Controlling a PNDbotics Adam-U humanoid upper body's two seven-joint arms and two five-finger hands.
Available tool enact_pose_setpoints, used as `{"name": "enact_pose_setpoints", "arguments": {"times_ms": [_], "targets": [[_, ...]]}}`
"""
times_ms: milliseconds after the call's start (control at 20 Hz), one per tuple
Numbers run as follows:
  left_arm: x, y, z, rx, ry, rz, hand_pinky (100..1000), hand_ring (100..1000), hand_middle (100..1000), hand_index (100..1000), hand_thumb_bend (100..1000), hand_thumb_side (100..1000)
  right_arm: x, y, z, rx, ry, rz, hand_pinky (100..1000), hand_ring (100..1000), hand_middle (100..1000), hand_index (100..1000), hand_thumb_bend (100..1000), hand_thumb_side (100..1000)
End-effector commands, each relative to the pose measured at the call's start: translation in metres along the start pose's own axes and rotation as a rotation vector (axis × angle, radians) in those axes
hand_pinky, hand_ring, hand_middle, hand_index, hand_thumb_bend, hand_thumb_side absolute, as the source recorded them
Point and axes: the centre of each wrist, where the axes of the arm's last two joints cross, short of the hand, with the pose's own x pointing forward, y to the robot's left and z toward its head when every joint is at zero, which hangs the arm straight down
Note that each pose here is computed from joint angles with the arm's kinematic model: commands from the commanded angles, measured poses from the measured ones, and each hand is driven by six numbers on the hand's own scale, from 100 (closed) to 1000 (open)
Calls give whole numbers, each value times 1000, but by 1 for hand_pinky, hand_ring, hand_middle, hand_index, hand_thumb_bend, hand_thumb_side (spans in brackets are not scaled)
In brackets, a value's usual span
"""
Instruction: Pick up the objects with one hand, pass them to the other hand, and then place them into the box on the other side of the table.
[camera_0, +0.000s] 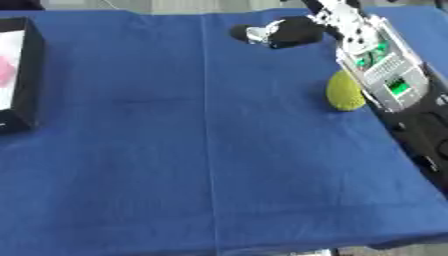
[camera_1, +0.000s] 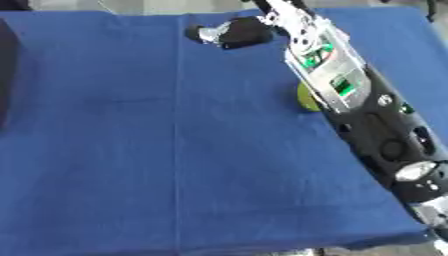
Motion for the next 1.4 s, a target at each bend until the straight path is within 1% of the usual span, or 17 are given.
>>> {"name": "enact_pose_setpoints", "arguments": {"times_ms": [50, 200, 450, 650, 800, 1050, 1400], "targets": [[0, 18, -4, 34, -13, -39, 815, 707, 645, 723, 212, 405, 0, -19, -6, 17, 12, 93, 868, 818, 822, 863, 609, 430], [1, 17, -4, 30, -12, -46, 815, 707, 645, 722, 212, 405, -2, -34, -15, 75, 26, 168, 871, 820, 825, 864, 606, 441], [0, 17, -4, 30, -9, -49, 815, 706, 643, 721, 208, 406, 1, -58, -36, 117, 63, 219, 875, 824, 833, 867, 601, 451], [0, 20, -3, 37, -16, -42, 815, 706, 643, 722, 206, 404, -9, -74, -45, 138, 101, 273, 881, 832, 843, 870, 598, 461], [0, 22, -2, 44, -20, -39, 815, 705, 642, 721, 204, 402, -21, -87, -48, 157, 138, 321, 885, 837, 849, 873, 598, 467], [0, 24, -1, 51, -21, -37, 815, 705, 642, 721, 204, 400, -33, -107, -46, 184, 188, 386, 888, 842, 855, 877, 601, 474], [-1, 25, 0, 54, -20, -38, 815, 706, 642, 721, 204, 399, -51, -126, -38, 209, 263, 437, 892, 849, 866, 883, 612, 487]]}}
